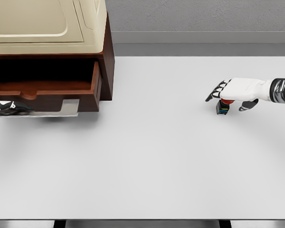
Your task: Open the cabinet drawer with left arm, and place a switch into the drawer with right arm
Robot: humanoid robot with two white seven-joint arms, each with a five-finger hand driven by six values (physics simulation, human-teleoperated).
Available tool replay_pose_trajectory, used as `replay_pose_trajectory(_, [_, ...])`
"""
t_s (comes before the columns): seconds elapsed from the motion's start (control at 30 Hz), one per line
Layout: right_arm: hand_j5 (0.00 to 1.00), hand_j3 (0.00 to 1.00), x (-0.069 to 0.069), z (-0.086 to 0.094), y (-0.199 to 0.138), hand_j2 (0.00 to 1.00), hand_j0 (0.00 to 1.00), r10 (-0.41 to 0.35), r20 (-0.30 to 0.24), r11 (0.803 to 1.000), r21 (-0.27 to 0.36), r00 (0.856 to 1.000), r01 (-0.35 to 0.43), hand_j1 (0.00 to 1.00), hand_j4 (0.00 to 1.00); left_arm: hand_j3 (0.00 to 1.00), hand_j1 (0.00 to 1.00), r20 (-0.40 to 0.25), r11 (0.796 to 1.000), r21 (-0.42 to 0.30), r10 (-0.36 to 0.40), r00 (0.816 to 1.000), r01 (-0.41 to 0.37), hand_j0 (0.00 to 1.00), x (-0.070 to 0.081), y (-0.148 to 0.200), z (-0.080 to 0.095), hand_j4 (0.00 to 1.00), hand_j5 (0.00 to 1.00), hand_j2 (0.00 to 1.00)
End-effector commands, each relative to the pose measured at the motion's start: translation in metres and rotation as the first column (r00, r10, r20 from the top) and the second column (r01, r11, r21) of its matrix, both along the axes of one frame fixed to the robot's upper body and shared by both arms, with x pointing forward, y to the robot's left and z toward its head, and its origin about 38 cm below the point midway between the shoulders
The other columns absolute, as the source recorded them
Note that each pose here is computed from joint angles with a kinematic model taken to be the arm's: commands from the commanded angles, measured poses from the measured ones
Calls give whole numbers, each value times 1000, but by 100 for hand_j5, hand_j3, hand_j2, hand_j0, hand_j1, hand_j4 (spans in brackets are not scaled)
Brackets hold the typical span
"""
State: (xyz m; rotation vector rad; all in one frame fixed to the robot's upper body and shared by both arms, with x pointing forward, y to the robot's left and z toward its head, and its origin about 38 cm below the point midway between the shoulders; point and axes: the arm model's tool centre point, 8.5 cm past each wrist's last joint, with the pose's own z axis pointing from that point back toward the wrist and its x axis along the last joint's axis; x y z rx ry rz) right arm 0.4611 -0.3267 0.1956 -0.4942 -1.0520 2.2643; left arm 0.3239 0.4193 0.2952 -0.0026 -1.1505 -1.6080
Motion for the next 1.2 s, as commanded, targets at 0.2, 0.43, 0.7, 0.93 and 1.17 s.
replay_pose_trajectory(0.2, [82, 82, 0, 1, -1, 82, 82, -4, 1, 1000, 4, 1000, 4, 82, 82, 100, 100, 20, 998, -60, 29, 999, -28, 100, 4, -1, 15, 100, 100, 100])
replay_pose_trajectory(0.43, [77, 77, 0, 1, -1, 77, 77, -5, 1, 1000, 6, 1000, 5, 77, 77, 100, 100, 31, 997, -70, 35, 999, -32, 100, 6, -1, 21, 100, 100, 100])
replay_pose_trajectory(0.7, [73, 73, 0, 0, -1, 73, 73, -5, -1, 1000, 7, 1000, 5, 73, 73, 100, 100, 51, 995, -96, 43, 998, -38, 100, 8, -1, 32, 100, 100, 100])
replay_pose_trajectory(0.93, [69, 69, 0, 0, -1, 69, 69, -7, -2, 1000, 10, 1000, 7, 69, 69, 100, 100, 59, 992, -113, 58, 997, -51, 100, 10, -1, 39, 100, 100, 100])
replay_pose_trajectory(1.17, [62, 62, 0, 0, -1, 62, 62, -7, -3, 1000, 14, 1000, 7, 62, 62, 100, 100, 71, 984, -161, 83, 994, -71, 100, 8, 3, 56, 100, 100, 100])
